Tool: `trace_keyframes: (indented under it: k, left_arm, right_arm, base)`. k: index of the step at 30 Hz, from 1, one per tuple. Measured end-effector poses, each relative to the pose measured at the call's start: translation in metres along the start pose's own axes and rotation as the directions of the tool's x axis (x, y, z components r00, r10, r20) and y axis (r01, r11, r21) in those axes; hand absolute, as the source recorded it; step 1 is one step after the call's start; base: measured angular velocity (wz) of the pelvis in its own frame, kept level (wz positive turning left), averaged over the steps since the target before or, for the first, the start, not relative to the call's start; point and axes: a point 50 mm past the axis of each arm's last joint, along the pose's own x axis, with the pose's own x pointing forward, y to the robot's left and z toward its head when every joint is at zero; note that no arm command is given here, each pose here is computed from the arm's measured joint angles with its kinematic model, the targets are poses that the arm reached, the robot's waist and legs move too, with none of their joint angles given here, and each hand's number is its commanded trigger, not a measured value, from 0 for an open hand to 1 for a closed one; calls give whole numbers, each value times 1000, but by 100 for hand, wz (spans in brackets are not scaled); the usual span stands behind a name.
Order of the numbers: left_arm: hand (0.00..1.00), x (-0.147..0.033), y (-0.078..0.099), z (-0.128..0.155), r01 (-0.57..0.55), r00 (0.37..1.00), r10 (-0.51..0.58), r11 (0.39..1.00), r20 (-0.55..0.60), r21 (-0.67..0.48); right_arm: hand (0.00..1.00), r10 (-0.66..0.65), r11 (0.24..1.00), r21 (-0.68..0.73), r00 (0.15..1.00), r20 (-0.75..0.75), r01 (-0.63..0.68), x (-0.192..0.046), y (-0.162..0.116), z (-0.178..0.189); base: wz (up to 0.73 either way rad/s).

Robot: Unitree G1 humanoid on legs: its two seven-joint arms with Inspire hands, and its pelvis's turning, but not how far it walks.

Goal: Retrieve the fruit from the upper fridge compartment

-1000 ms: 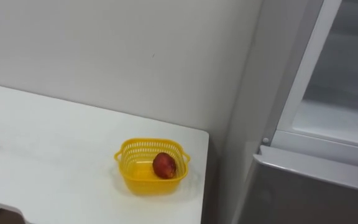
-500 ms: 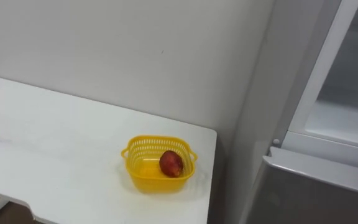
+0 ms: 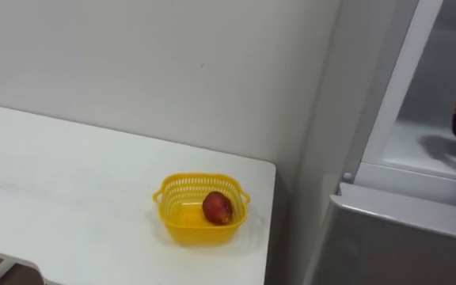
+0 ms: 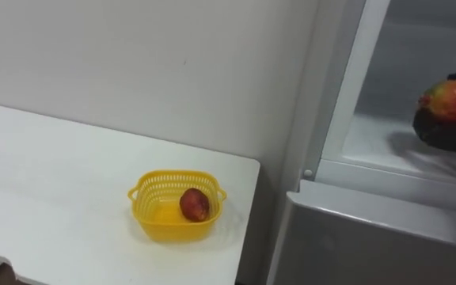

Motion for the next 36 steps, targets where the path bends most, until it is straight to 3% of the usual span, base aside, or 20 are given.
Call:
trace_keyframes:
  k: [7,20,25,29,36]
  left_arm:
    - [0,0,-5,1,2,1000,-2,1000,2,5]
    - [0,3,-15,9,40,999,-41,998,27,39]
    - [0,5,-15,17,52,998,-54,998,40,38]
    - [0,5,-14,25,60,996,-63,997,69,43]
    - [0,7,-19,32,77,994,-83,993,69,84]
  right_arm:
    - [100,66,997,18,982,176,-70,-18,15,36]
    - [100,45,999,8,909,415,-53,-40,25,82]
    - [100,34,995,54,816,576,-80,-61,32,116]
    - [100,56,997,6,747,662,-81,-72,34,129]
    - [100,243,964,-95,687,685,-246,-95,86,129]
  base:
    - [0]
    - [-7]
    - [0]
    - [0]
    - [-1]
